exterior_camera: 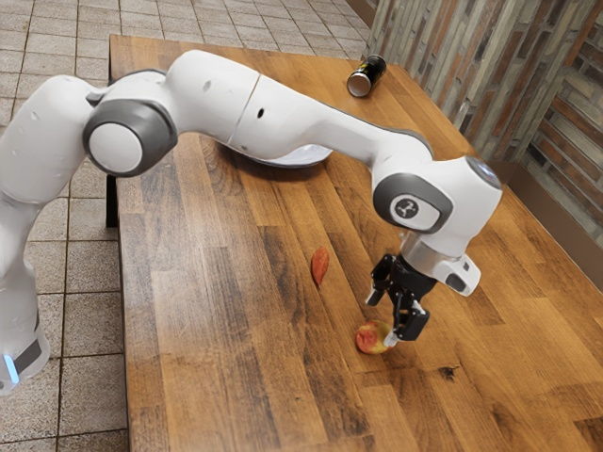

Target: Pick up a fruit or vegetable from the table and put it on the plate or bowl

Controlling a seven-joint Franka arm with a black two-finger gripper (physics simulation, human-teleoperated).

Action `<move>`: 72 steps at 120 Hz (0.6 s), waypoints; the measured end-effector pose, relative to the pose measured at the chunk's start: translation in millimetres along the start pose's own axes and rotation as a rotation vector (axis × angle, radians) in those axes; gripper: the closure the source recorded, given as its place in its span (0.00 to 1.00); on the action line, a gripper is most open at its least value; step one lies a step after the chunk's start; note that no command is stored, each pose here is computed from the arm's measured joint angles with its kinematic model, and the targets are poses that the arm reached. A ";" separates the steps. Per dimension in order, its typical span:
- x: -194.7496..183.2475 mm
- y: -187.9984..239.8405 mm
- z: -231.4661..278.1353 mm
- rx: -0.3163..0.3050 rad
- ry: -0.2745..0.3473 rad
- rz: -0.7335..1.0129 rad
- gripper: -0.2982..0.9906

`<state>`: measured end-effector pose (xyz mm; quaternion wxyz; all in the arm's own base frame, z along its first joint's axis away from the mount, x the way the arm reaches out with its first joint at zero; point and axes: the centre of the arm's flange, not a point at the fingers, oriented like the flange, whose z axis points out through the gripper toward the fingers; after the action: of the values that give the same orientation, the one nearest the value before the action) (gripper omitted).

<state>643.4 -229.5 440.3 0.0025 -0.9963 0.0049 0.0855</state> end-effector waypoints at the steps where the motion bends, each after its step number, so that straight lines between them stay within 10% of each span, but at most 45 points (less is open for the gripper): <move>1: 0.3 0.1 0.4 -0.001 0.001 -0.002 0.23; 72: 3.6 4.5 21.3 -0.026 -0.007 -0.083 0.23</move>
<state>643.2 -234.0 418.7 -0.0069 -0.9953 -0.0377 0.0887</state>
